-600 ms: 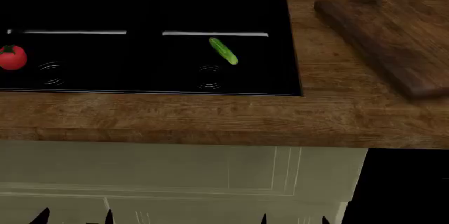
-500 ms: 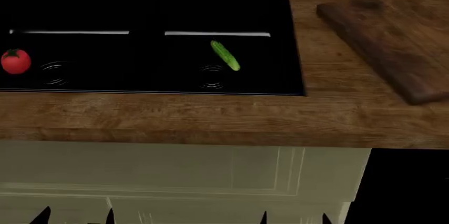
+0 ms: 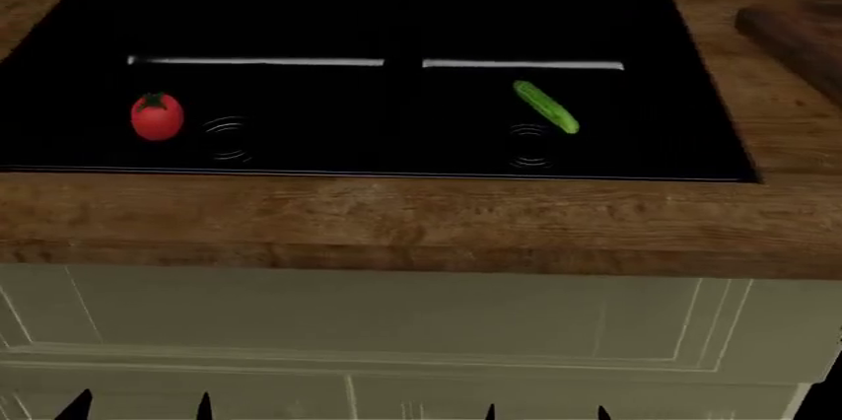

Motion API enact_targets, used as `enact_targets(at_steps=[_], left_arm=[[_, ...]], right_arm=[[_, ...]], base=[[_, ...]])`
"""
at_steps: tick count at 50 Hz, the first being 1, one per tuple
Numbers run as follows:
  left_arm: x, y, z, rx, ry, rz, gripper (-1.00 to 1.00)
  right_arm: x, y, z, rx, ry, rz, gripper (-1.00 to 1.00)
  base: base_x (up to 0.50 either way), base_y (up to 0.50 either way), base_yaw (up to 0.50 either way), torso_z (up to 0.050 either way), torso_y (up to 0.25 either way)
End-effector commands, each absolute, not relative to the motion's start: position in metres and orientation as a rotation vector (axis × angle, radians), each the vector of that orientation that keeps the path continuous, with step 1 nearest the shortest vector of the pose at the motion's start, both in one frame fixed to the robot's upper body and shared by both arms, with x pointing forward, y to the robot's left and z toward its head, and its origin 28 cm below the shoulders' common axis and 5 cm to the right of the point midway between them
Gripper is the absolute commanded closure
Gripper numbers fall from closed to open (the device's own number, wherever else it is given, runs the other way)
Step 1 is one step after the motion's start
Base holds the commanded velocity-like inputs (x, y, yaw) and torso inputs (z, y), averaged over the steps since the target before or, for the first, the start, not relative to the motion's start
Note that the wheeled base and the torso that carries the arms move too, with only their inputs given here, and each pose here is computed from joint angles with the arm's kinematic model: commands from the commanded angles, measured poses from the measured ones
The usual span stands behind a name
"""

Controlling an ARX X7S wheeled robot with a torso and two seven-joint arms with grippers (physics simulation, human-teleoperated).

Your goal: Pick the vegetables from the sink and place them on the cutting board.

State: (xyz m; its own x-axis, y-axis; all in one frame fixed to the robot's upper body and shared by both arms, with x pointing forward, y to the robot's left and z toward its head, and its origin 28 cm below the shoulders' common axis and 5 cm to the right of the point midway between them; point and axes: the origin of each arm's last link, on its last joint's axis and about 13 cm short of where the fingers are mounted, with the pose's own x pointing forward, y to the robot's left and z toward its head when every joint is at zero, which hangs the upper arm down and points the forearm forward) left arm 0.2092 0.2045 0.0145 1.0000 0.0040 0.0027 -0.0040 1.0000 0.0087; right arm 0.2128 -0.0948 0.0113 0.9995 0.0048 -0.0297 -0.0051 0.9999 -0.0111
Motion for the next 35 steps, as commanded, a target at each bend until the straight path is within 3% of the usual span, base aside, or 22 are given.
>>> enact_targets(at_steps=[1,7,14,20,35], left_arm=[[0.209,0.205,0.015,0.008,-0.001,0.004,-1.00],[0.209,0.204,0.016,0.002,-0.008,0.005,-1.00],[0.211,0.205,0.026,0.013,-0.022,-0.007,-1.00],[0.237,0.216,0.115,-0.007,-0.187,0.050,-1.00],[0.245,0.240,0.273,0.065,-0.476,0.111,-1.00]], right_arm=[[0.213,-0.095,0.011,-0.012,0.031,0.000,-1.00],[0.213,-0.095,0.011,-0.007,0.026,-0.013,-1.00],[0.216,-0.091,0.032,-0.013,0.088,0.024,-1.00],[0.235,-0.105,0.129,0.000,-0.105,0.016,-1.00],[0.234,-0.122,0.317,-0.125,-0.375,-0.038,-1.00]], base=[[0.00,0.50,0.00,0.000,0.000],[0.00,0.50,0.00,0.000,0.000],[0.00,0.00,0.00,0.000,0.000],[0.00,0.00,0.00,0.000,0.000],[0.00,0.00,0.00,0.000,0.000]])
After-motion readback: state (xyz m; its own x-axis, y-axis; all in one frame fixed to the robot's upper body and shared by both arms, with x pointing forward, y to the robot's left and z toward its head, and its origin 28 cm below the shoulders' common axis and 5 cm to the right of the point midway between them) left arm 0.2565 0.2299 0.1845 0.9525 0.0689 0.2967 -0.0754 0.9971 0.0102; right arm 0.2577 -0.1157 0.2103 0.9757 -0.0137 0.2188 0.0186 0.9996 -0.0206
